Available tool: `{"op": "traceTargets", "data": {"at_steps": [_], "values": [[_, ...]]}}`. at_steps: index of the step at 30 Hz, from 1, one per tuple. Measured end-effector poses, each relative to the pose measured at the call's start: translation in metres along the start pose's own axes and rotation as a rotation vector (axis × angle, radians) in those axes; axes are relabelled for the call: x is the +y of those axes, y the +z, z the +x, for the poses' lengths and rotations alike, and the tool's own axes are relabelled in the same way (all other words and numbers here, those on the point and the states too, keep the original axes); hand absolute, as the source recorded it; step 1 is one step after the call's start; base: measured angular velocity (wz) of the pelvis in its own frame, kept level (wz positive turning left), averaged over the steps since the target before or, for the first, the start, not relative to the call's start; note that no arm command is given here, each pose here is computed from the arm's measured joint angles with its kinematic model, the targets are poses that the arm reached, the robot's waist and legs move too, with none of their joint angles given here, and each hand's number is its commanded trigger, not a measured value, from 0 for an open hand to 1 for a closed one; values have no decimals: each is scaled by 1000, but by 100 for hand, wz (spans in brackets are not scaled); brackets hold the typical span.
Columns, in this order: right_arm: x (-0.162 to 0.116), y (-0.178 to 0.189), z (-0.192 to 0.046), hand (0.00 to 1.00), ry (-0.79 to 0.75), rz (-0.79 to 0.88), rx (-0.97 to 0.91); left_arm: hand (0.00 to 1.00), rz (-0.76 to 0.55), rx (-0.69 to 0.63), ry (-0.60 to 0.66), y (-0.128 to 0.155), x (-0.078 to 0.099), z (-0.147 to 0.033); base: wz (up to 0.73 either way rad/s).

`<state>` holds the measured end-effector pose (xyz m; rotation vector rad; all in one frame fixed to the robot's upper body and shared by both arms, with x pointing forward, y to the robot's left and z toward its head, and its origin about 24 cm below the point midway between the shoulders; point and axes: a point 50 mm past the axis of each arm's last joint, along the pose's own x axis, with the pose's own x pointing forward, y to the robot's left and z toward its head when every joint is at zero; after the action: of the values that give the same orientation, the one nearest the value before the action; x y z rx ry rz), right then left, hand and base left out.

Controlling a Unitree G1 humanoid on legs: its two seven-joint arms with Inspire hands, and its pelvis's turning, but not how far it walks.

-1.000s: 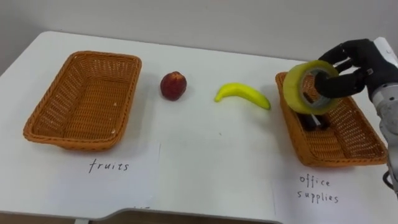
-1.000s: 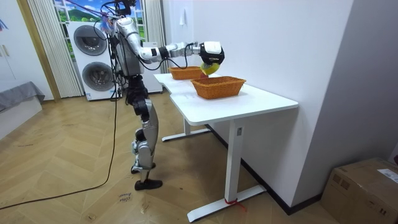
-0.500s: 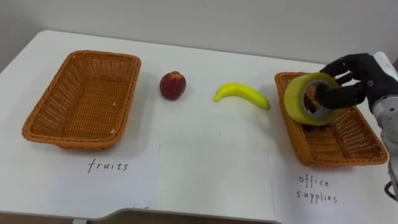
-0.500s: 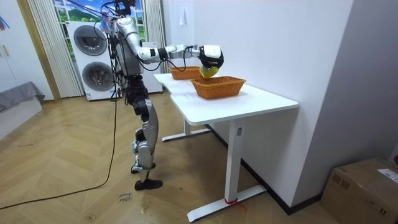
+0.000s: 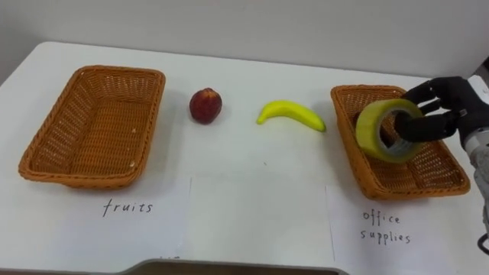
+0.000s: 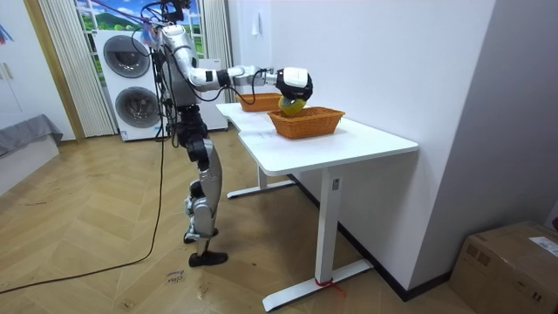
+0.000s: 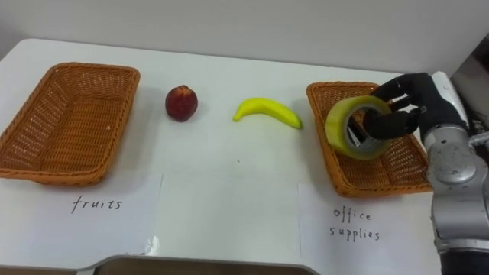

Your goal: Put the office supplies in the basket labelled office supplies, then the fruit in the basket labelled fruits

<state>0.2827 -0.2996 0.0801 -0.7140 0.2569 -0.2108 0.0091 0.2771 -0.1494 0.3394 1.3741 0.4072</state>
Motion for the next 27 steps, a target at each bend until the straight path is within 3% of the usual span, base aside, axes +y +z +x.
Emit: {"op": "traceTargets", "data": {"at_steps": [9, 10, 11, 13, 27], "values": [[0, 0, 0, 100, -1, -3, 0, 0, -8, 7, -1, -2, 0, 0, 0], [0, 0, 0, 90, -1, -5, 0, 0, -9, 8, -1, -2, 0, 0, 0], [0, 0, 0, 35, -2, -12, 1, 0, -10, 9, 0, -3, 0, 0, 0], [-1, 0, 0, 0, -3, -20, 2, 0, -12, 12, 1, -4, 0, 0, 0], [-11, 0, 0, 0, -11, -77, 5, 0, -52, 21, 6, -4, 1, 0, 0]]}}
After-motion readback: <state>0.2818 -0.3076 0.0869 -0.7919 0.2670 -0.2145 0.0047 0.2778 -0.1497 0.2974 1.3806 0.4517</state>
